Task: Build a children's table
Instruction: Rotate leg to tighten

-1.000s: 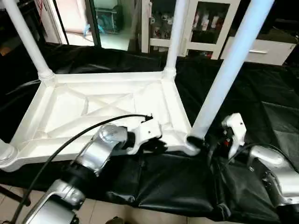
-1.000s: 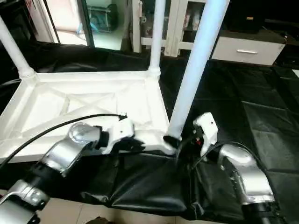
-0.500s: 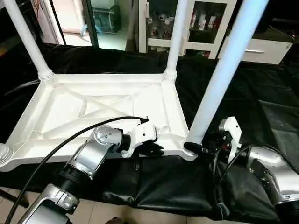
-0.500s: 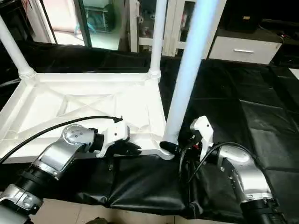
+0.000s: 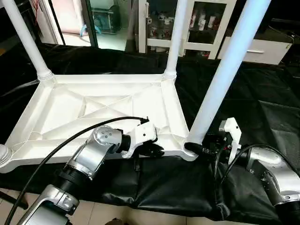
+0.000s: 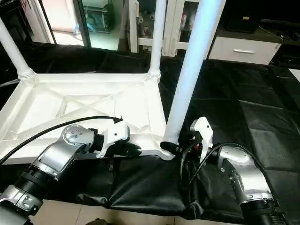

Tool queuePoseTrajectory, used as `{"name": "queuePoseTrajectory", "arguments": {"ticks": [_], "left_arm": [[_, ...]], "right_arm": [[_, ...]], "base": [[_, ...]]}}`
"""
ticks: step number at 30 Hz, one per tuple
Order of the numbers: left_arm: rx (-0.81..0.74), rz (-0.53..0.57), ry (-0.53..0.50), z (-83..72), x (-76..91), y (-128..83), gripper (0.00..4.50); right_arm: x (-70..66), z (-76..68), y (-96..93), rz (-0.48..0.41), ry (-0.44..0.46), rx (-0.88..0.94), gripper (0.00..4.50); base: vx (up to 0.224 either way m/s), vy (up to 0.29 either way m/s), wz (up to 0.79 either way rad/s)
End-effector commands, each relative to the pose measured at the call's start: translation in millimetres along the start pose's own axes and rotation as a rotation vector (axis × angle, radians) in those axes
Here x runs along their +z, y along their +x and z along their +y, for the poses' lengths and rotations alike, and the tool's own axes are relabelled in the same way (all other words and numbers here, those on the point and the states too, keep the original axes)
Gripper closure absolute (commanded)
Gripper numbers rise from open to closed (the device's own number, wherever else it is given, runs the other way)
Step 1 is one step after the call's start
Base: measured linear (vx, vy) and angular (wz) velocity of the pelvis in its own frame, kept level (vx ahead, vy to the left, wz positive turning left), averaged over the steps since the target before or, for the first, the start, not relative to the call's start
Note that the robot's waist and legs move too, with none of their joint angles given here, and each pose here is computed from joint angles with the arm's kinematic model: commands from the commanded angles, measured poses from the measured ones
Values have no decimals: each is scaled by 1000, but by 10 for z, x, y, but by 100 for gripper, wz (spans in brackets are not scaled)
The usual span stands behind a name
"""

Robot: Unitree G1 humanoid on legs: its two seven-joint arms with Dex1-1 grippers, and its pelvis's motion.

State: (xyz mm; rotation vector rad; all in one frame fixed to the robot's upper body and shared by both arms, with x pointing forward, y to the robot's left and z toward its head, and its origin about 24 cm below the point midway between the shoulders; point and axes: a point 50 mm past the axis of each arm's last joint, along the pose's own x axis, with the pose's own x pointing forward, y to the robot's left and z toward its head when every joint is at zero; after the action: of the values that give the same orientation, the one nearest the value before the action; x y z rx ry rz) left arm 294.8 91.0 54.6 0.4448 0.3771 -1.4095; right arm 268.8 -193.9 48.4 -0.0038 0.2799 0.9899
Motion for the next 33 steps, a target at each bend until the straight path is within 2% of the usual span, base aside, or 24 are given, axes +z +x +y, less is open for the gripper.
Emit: {"name": "queuePoseTrajectory", "arguments": {"ticks": [1,3,5,7,13,15,18,23,25,26,28,33], "left_arm": [[-39,-66,18,-40,106,22,450],[42,-24,-15,42,74,58,450],[114,-13,-47,126,84,104,450],[259,6,-104,291,143,204,450],[474,-2,-195,520,359,381,450],[489,-11,-190,534,449,461,450],[453,-27,-153,507,542,571,450],[394,-35,-80,461,508,575,450],[338,-41,-52,407,430,550,450],[321,-43,-35,390,409,537,450],[308,-29,-45,374,334,501,450],[235,-36,-8,304,214,394,450]], "right_arm": [[-94,-72,-33,50,22,-107,224],[-152,-171,14,97,1,-293,226],[-179,-223,56,94,37,-418,232],[-217,-264,150,81,107,-608,235],[-280,-229,359,85,177,-849,240],[-298,-174,467,88,195,-886,242],[-245,-75,603,72,149,-844,243],[-172,-105,557,4,162,-813,243],[-99,-139,475,-46,118,-767,243],[-80,-155,440,-56,100,-768,210],[-50,-189,355,-73,79,-763,176],[8,-252,163,-106,67,-721,143]], "base": [[0,0,0],[0,0,0],[0,0,0],[0,0,0],[0,0,0],[0,0,0],[0,0,0],[0,0,0],[0,0,0],[0,0,0],[0,0,0],[0,0,0]]}}
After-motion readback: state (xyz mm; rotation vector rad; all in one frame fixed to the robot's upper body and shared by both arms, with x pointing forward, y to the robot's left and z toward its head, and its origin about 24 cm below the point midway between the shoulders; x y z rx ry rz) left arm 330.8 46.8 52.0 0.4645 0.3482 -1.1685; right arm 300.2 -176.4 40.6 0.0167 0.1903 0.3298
